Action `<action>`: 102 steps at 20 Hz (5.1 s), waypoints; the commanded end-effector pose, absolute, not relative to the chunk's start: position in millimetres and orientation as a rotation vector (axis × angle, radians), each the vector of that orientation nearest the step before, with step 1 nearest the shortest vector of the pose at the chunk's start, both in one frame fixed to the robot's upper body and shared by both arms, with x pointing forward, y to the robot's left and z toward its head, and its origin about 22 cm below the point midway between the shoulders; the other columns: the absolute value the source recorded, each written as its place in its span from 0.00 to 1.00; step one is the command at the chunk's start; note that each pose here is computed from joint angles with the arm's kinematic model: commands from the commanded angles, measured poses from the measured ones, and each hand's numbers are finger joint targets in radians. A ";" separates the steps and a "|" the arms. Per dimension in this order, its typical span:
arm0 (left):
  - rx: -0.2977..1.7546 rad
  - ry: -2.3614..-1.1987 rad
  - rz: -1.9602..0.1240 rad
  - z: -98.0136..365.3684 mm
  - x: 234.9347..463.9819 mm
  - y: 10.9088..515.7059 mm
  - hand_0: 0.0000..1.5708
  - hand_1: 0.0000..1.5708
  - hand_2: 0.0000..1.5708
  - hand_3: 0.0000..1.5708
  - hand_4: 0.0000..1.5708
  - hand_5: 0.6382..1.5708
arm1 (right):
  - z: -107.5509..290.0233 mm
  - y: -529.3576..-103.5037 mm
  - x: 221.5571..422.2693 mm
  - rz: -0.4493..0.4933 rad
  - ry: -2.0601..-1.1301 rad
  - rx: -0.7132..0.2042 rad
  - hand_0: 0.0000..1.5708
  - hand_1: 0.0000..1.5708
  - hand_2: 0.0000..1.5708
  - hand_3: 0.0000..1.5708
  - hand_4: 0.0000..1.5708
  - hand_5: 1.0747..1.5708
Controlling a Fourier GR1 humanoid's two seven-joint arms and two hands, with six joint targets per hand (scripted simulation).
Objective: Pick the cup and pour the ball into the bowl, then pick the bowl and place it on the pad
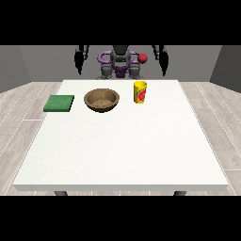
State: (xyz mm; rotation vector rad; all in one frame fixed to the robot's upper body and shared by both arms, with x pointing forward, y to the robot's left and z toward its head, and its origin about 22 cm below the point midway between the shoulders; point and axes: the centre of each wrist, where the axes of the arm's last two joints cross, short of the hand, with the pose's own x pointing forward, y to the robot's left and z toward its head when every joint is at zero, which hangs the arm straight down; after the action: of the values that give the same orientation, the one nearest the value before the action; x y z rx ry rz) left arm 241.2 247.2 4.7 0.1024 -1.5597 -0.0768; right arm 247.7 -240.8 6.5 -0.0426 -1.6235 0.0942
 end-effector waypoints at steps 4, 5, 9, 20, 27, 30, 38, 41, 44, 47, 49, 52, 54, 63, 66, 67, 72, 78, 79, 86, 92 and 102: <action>0.119 -1.602 -0.106 34.1 244.2 252.6 0.00 0.00 0.00 0.00 0.00 1.00 | 30.8 -249.4 248.6 0.117 -1.633 -0.073 0.00 0.00 0.21 0.31 0.54 0.99; 0.115 -1.603 -0.110 37.5 244.5 252.5 0.00 0.00 0.00 0.00 0.00 1.00 | 33.3 -250.6 248.7 0.117 -1.626 -0.077 0.00 0.00 0.21 0.31 0.54 0.99; -0.204 -1.723 0.114 67.1 270.2 207.2 0.00 0.00 0.00 0.00 0.00 1.00 | 57.3 -175.6 262.5 -0.053 -1.690 0.124 0.00 0.00 0.20 0.28 0.53 0.99; -0.157 -1.867 0.119 124.7 308.6 203.5 0.00 0.00 0.00 0.00 0.00 0.99 | 124.4 -151.2 279.8 -0.038 -1.855 0.106 0.00 0.00 0.21 0.34 0.51 0.99; -0.154 -1.987 0.043 52.7 296.6 196.9 0.00 0.00 0.00 0.00 0.00 0.97 | 136.1 -157.6 300.7 -0.013 -1.957 0.026 0.00 0.00 0.28 0.44 0.46 1.00; -0.151 -2.003 0.051 54.7 303.5 189.9 0.00 0.00 0.00 0.00 0.00 0.98 | 132.0 -180.7 316.0 -0.034 -1.980 -0.048 0.00 0.00 0.25 0.44 0.44 1.00; -0.096 -1.981 0.009 -18.6 286.6 201.8 0.00 0.00 0.00 0.00 0.00 0.96 | 118.3 -217.3 330.6 -0.012 -1.921 -0.135 0.00 0.00 0.22 0.34 0.42 0.99; -0.086 -1.993 -0.012 -28.1 296.1 220.3 0.00 0.00 0.00 0.00 0.00 0.96 | 148.9 -225.5 347.0 -0.041 -1.989 -0.169 0.00 0.00 0.27 0.37 0.42 0.99; -0.062 -1.964 0.001 -38.5 299.8 190.7 0.00 0.00 0.00 0.00 0.00 0.96 | 118.6 -233.3 351.2 -0.039 -1.949 -0.140 0.00 0.00 0.28 0.38 0.41 0.99; -0.058 -1.896 0.029 -67.9 294.1 210.7 0.00 0.00 0.00 0.00 0.00 0.96 | 123.9 -233.4 347.3 0.005 -1.896 -0.153 0.00 0.00 0.26 0.39 0.42 0.99; -0.027 -1.940 0.018 -56.6 313.7 217.6 0.00 0.00 0.00 0.00 0.00 0.96 | 115.0 -231.7 349.6 -0.007 -1.923 -0.149 0.00 0.00 0.26 0.37 0.41 0.99; -0.009 -1.934 0.023 -54.2 320.4 193.0 0.00 0.00 0.00 0.00 0.00 0.96 | 128.0 -248.0 360.6 -0.018 -1.939 -0.168 0.00 0.00 0.23 0.36 0.41 0.99; -0.004 -1.891 0.019 -64.3 318.5 194.4 0.00 0.00 0.00 0.00 0.00 0.95 | 123.2 -246.3 358.5 -0.027 -1.884 -0.148 0.00 0.00 0.23 0.35 0.41 0.99; 0.001 -1.939 0.040 -65.2 339.2 203.5 0.00 0.00 0.00 0.00 0.00 0.96 | 119.9 -269.1 361.3 -0.006 -1.948 -0.141 0.00 0.00 0.20 0.34 0.40 0.99; 0.056 -1.946 0.073 -76.5 335.4 221.3 0.00 0.00 0.00 0.00 0.00 0.96 | 136.8 -272.4 357.7 0.036 -1.947 -0.120 0.00 0.00 0.21 0.31 0.40 0.99; 0.070 -1.952 0.035 -84.9 328.4 218.2 0.00 0.00 0.00 0.00 0.00 1.00 | 125.6 -265.8 353.6 0.038 -1.925 -0.143 0.00 0.00 0.23 0.31 0.40 0.99; 0.185 -2.029 -0.096 -98.9 316.3 193.2 0.83 0.83 1.00 1.00 0.80 0.65 | 134.0 -286.2 358.9 -0.008 -1.982 -0.130 0.00 0.00 0.25 0.43 0.37 1.00; 0.211 -1.990 -0.064 -104.7 316.2 219.8 0.85 0.85 1.00 1.00 0.82 0.61 | 148.8 -316.2 353.4 0.008 -1.952 -0.142 0.00 0.00 0.23 0.42 0.37 1.00; 0.179 -1.982 -0.084 -102.6 319.6 202.1 0.85 0.85 1.00 1.00 0.82 0.60 | 121.0 -304.6 349.6 -0.004 -1.921 -0.155 0.00 0.00 0.26 0.41 0.37 1.00; 0.229 -2.009 -0.182 -63.0 347.3 166.4 0.86 0.86 1.00 1.00 0.84 0.56 | 124.2 -342.0 360.2 -0.048 -1.855 -0.202 0.00 0.00 0.25 0.45 0.36 1.00; 0.455 -2.011 -0.342 -4.6 390.2 156.9 0.86 0.86 1.00 1.00 0.84 0.62 | 108.9 -359.1 354.1 -0.051 -1.864 -0.184 0.00 0.00 0.24 0.44 0.35 1.00; 0.783 -1.958 -0.531 12.0 410.6 170.1 0.89 0.89 1.00 1.00 0.95 0.67 | 132.7 -335.0 363.5 0.042 -1.915 -0.117 0.00 0.00 0.22 0.44 0.34 1.00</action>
State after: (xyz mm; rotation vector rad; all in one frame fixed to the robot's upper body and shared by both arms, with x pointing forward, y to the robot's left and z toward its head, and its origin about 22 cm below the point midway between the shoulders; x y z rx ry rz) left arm 405.3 170.9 8.7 0.6500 -1.9828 -0.4519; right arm 358.8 -343.7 119.2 -0.1370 -1.9076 0.0031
